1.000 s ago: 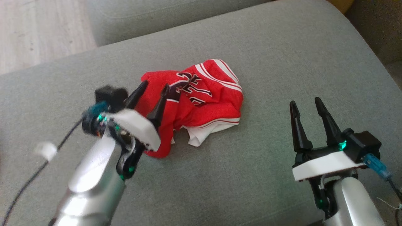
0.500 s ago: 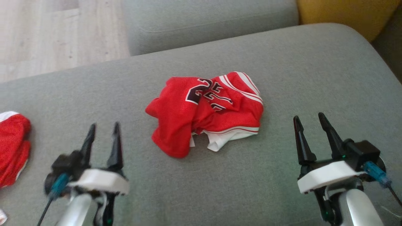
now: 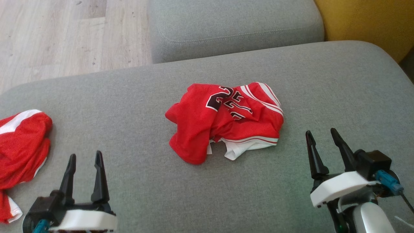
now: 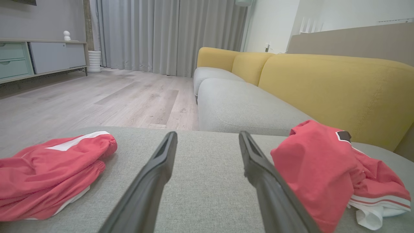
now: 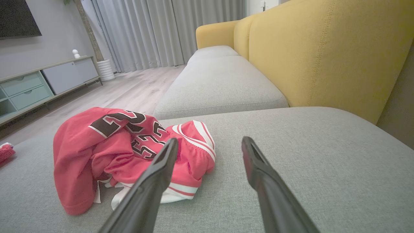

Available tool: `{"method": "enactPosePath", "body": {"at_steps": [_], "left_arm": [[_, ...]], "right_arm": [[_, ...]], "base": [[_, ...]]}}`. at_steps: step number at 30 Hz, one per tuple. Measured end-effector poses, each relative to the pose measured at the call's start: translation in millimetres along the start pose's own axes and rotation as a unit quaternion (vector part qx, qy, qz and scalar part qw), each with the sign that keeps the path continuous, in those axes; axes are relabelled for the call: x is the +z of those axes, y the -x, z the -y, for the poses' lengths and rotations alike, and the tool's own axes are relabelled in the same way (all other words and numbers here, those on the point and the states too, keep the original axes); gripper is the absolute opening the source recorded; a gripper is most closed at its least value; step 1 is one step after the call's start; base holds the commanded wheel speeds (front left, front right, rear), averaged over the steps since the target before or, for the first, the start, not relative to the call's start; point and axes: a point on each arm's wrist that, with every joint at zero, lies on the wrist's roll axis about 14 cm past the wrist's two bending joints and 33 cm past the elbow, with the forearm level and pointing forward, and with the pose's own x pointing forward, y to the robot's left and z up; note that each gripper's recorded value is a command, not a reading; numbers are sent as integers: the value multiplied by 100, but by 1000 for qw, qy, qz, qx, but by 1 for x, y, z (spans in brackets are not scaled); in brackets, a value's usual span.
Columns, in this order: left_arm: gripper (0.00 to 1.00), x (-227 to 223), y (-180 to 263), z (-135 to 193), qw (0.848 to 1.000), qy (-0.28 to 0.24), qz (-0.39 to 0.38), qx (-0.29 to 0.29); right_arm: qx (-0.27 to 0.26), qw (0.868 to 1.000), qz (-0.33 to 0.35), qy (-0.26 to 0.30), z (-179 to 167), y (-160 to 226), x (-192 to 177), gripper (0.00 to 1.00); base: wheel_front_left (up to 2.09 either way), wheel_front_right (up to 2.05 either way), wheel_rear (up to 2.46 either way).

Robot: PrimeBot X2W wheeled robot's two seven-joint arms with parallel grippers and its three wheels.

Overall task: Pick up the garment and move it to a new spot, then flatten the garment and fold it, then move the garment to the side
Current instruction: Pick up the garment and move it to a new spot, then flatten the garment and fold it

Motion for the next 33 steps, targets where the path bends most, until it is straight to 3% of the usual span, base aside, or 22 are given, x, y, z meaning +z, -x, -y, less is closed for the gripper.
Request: {"method": "enactPosePath", "body": {"at_steps": [15, 21, 26, 33], "left_arm": [[100, -4, 2, 3, 1000, 5, -7, -5], [100, -11, -8, 6, 1000, 9, -20, -12], [100, -12, -30, 9, 999, 8, -20, -27], [100, -29, -40, 2, 999, 12, -41, -18]], "right_arm": [[4, 999, -29, -27, -2, -5, -11, 100], [24, 994, -97, -40, -9, -55, -12, 100], [35, 983, -176, -31, -12, -102, -29, 100], [31, 955, -295, -8, 0, -122, -93, 100]], "base": [[0, 0, 0], [0, 0, 0], [0, 0, 0], [0, 0, 0]]}}
